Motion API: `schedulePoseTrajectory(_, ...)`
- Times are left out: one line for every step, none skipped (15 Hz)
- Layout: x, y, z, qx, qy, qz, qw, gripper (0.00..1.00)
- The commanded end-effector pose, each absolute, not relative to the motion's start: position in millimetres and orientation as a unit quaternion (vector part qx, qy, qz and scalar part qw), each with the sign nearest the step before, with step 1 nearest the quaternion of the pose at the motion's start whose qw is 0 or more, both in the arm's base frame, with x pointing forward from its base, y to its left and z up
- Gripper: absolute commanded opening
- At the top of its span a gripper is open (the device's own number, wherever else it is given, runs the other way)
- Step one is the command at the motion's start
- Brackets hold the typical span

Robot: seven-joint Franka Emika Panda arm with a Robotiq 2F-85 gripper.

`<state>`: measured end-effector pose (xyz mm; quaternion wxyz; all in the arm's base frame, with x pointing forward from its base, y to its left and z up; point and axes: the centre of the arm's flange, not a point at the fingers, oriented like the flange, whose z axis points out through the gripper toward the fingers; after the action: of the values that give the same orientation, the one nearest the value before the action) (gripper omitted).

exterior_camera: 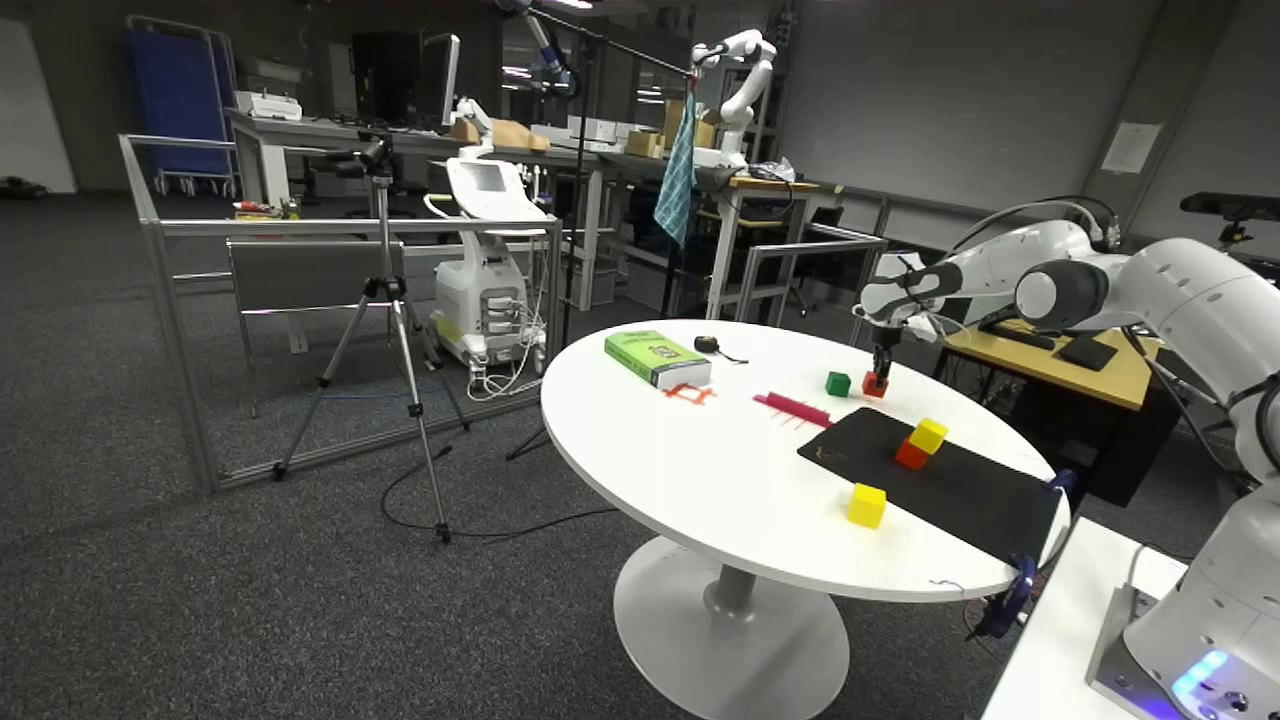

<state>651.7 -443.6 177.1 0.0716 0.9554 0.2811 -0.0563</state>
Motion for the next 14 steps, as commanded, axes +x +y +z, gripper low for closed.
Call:
schedulePoseTrajectory(635, -437, 227, 0.97, 0.231, -0.029, 0.065, 0.3)
schedulePoseTrajectory(631, -435, 240, 0.974, 0.214, -0.021, 0.064, 0.3)
schedulePoseTrajectory(628, -432, 256, 0.978, 0.196, -0.012, 0.066, 0.3)
schedulePoseTrajectory(625, -431, 270, 0.981, 0.179, -0.003, 0.068, 0.3)
schedulePoseTrajectory(621, -428, 286, 0.986, 0.155, 0.003, 0.068, 0.3)
schedulePoseTrajectory(616, -426, 302, 0.989, 0.128, 0.006, 0.068, 0.3)
schedulePoseTrajectory(610, -422, 316, 0.992, 0.096, 0.006, 0.079, 0.3)
schedulePoseTrajectory(601, -418, 329, 0.994, 0.069, 0.003, 0.084, 0.3)
schedulePoseTrajectory(593, -415, 340, 0.995, 0.041, 0.006, 0.086, 0.3)
schedulePoseTrajectory(583, -412, 349, 0.996, 0.012, 0.007, 0.089, 0.3)
schedulePoseTrajectory(574, -409, 355, 0.996, -0.011, 0.009, 0.091, 0.3)
schedulePoseTrajectory(565, -405, 360, 0.996, -0.018, 0.014, 0.089, 0.3)
schedulePoseTrajectory(557, -401, 364, 0.996, -0.03, 0.01, 0.088, 0.3)
schedulePoseTrajectory(550, -396, 367, 0.996, -0.034, 0.008, 0.084, 0.3)
